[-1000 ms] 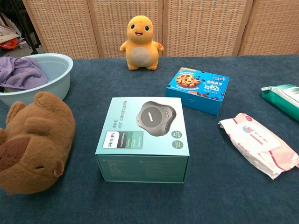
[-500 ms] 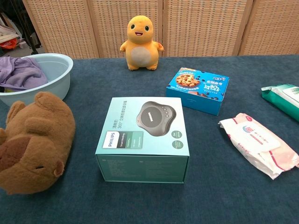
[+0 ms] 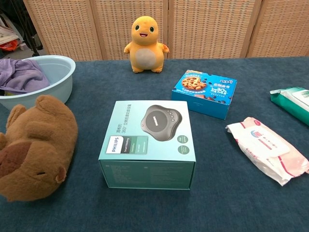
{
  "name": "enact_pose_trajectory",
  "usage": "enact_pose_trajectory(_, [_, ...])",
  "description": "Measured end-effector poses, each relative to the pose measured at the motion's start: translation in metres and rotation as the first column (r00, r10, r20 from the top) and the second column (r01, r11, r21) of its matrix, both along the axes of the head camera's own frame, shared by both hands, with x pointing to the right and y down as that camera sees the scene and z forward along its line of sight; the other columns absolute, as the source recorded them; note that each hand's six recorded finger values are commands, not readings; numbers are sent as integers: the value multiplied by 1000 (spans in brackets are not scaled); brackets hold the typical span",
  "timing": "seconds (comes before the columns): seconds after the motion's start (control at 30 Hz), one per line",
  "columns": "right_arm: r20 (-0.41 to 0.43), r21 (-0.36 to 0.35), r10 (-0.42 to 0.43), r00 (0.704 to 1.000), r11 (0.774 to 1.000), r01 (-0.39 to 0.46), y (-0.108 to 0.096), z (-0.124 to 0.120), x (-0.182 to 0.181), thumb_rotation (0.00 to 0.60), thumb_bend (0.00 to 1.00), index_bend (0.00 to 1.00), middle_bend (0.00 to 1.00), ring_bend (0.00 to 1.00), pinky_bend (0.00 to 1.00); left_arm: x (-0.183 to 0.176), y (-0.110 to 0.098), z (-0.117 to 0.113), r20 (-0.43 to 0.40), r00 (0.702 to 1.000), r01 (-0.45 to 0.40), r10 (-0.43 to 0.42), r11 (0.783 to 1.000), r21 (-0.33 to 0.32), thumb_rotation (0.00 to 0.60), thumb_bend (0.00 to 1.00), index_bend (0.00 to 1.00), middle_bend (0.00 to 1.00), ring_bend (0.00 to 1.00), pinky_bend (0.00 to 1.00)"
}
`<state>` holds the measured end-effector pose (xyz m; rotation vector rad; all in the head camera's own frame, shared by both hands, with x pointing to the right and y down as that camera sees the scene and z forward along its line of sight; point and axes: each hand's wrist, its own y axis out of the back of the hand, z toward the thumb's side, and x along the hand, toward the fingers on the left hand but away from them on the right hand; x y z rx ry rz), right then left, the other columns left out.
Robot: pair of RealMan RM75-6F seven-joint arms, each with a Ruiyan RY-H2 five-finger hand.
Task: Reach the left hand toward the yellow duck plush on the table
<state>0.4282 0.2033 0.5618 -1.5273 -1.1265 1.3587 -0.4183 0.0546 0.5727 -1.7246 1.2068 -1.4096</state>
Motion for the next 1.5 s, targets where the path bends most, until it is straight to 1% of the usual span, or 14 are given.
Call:
enact_pose_trajectory(0.07, [-9, -14, 10, 1000, 1000, -10, -2, 5, 3, 600, 0, 0, 0, 0, 0, 12, -24, 0, -19, 1000, 16, -16, 1000, -17, 600, 992, 0, 1000, 1000, 1000])
enact_pose_trajectory(0.2, [-30, -42, 35, 999, 998, -36, -7, 15, 10, 600, 0, 0, 0, 0, 0, 52, -77, 4, -54, 998, 17, -20, 999, -52, 600, 992, 0, 1000, 1000, 1000])
enact_pose_trajectory(0.23, [-37, -50, 43, 998, 998, -45, -8, 18, 12, 600, 0, 0, 0, 0, 0, 60, -87, 7, -61, 998, 16, -20, 998, -61, 600, 989, 0, 1000, 1000, 1000])
enact_pose_trajectory(0.3, [-46, -59, 54, 997, 997, -57, -10, 21, 16, 600, 0, 0, 0, 0, 0, 74, -102, 16, -79, 997, 14, -22, 995, -96, 600, 984, 0, 1000, 1000, 1000])
enact_pose_trajectory(0.37, [-55, -69, 67, 996, 995, -70, -11, 24, 19, 600, 0, 0, 0, 0, 0, 85, -110, 27, -97, 995, 6, -20, 991, -135, 600, 981, 0, 1000, 1000, 1000])
enact_pose_trajectory(0.43, [-69, -82, 88, 994, 992, -93, -12, 28, 26, 600, 0, 0, 0, 0, 0, 98, -118, 43, -121, 993, -11, -11, 983, -182, 600, 980, 0, 1000, 1000, 1000])
enact_pose_trajectory(0.5, [-83, -92, 107, 991, 989, -115, -14, 32, 32, 600, 0, 0, 0, 0, 0, 110, -127, 58, -134, 991, -23, -5, 977, -210, 600, 980, 0, 1000, 1000, 1000])
enact_pose_trajectory(0.6, [-101, -102, 133, 986, 984, -143, -16, 36, 41, 600, 0, 0, 0, 0, 0, 125, -140, 79, -143, 990, -29, -4, 973, -231, 600, 980, 0, 1000, 1000, 1000])
enact_pose_trajectory(0.77, [-115, -105, 158, 981, 980, -170, -17, 38, 49, 600, 0, 0, 0, 0, 0, 157, -152, 108, -166, 986, -47, 3, 964, -263, 600, 981, 0, 1000, 1000, 1000])
enact_pose_trajectory(0.83, [-112, -107, 165, 980, 978, -177, -17, 38, 51, 600, 0, 0, 0, 0, 0, 175, -153, 120, -185, 983, -67, 14, 956, -285, 600, 981, 0, 1000, 1000, 1000])
enact_pose_trajectory(0.93, [-111, -110, 175, 978, 976, -187, -18, 38, 54, 600, 0, 0, 0, 0, 0, 202, -151, 131, -224, 974, -99, 27, 944, -314, 600, 982, 0, 1000, 1000, 1000])
enact_pose_trajectory(1.1, [-114, -110, 193, 974, 972, -206, -18, 37, 60, 600, 0, 0, 0, 0, 0, 227, -152, 134, -247, 967, -140, 61, 938, -316, 600, 982, 0, 1000, 1000, 1000])
enact_pose_trajectory(1.33, [-127, -106, 201, 971, 971, -214, -18, 37, 64, 600, 0, 0, 0, 0, 0, 238, -162, 135, -251, 967, -132, 51, 940, -316, 600, 980, 0, 1000, 1000, 1000])
enact_pose_trajectory(1.5, [-133, -104, 209, 969, 969, -223, -17, 36, 66, 600, 0, 0, 0, 0, 0, 251, -166, 135, -280, 959, -130, 33, 933, -337, 600, 978, 0, 1000, 1000, 1000])
